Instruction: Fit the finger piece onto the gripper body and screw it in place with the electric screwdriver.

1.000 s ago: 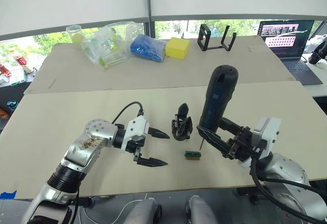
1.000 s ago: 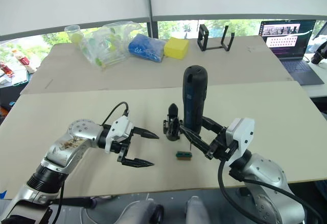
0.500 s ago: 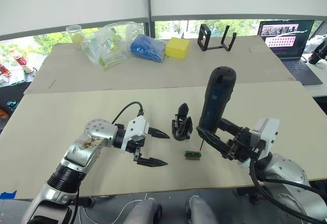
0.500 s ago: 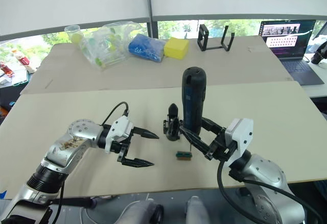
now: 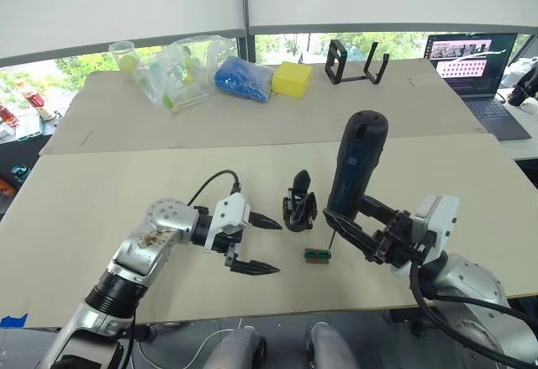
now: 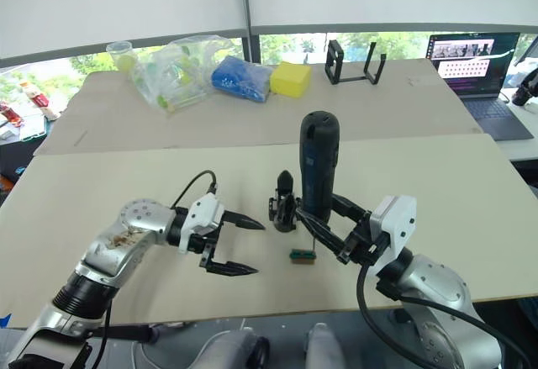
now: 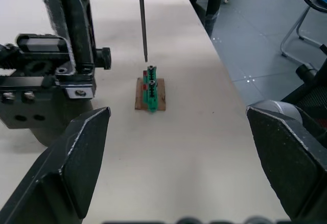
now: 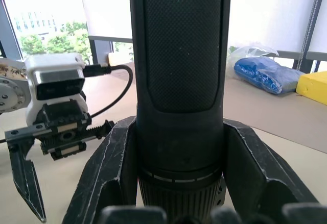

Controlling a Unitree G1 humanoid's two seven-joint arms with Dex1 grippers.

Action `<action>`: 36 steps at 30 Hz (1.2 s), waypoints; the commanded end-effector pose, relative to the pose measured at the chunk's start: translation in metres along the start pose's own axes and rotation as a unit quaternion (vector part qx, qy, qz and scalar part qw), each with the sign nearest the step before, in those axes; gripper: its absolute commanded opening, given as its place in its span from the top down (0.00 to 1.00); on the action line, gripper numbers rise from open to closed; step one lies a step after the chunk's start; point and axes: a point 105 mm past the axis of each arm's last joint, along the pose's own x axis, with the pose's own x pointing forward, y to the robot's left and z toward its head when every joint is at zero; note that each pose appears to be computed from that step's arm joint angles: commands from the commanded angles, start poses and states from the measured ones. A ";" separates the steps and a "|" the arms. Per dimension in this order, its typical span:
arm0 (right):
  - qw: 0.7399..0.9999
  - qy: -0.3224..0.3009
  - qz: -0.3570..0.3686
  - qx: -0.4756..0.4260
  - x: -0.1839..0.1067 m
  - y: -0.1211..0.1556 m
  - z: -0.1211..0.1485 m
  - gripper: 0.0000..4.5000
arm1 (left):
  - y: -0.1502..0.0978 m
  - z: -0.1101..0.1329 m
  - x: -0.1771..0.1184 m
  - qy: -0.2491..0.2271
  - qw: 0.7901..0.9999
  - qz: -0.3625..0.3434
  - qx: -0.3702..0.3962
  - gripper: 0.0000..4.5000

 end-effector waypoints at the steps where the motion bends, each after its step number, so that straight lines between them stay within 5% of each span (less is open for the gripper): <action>1: 0.999 -0.024 0.012 -0.022 0.001 0.006 0.015 0.58 | 0.001 -0.002 0.006 -0.001 1.000 0.002 0.012 0.00; 36: 1.000 -0.023 0.010 -0.015 0.001 0.007 0.012 0.58 | 0.010 -0.008 0.022 0.002 1.000 0.009 0.020 0.00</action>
